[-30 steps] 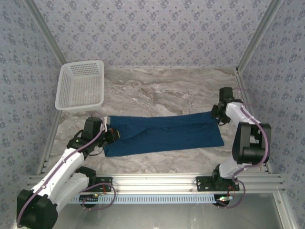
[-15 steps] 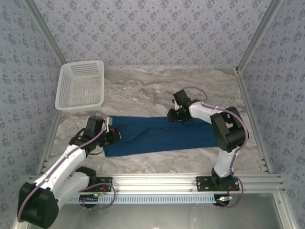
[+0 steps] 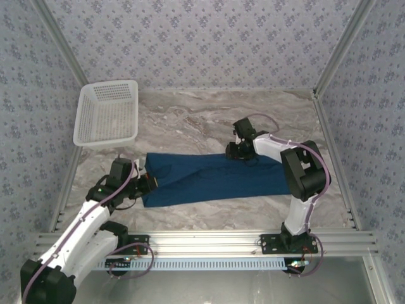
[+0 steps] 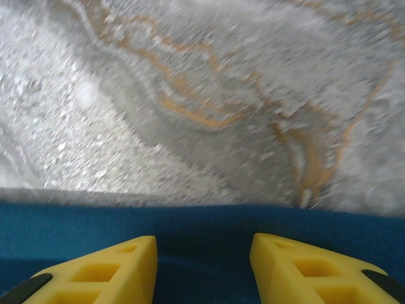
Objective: Fold the inside-out t-shirt
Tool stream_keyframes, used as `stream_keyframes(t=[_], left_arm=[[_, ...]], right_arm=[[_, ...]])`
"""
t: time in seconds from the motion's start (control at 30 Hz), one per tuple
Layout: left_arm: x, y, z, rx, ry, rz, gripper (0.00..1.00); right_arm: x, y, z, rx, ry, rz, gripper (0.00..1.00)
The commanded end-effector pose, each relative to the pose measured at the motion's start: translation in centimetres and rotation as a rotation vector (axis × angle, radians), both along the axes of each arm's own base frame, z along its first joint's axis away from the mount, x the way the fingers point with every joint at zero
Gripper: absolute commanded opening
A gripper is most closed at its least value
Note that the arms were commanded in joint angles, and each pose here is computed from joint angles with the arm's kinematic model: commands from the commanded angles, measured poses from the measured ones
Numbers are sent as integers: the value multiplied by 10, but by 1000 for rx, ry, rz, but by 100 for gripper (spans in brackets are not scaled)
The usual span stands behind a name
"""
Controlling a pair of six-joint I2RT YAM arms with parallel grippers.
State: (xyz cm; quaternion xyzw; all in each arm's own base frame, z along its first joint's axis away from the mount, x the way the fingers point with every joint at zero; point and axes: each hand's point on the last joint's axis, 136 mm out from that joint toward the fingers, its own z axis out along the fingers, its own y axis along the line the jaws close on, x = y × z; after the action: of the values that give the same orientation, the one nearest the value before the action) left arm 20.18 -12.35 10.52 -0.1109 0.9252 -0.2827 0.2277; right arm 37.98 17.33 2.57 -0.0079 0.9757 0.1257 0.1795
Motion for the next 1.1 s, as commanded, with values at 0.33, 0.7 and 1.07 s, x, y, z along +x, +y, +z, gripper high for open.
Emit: stream_keyframes(t=[0.33, 0.7, 1.07], left_arm=[[-3, -13, -3, -29, 34, -76, 0], [-8, -25, -15, -66, 115, -130, 21], [44, -49, 6, -60, -32, -207, 52]], right_arm=[[0, -1, 19, 162, 37, 9, 49], [-20, -16, 34, 102, -5, 6, 49], [-34, 32, 65, 102, -128, 179, 48]])
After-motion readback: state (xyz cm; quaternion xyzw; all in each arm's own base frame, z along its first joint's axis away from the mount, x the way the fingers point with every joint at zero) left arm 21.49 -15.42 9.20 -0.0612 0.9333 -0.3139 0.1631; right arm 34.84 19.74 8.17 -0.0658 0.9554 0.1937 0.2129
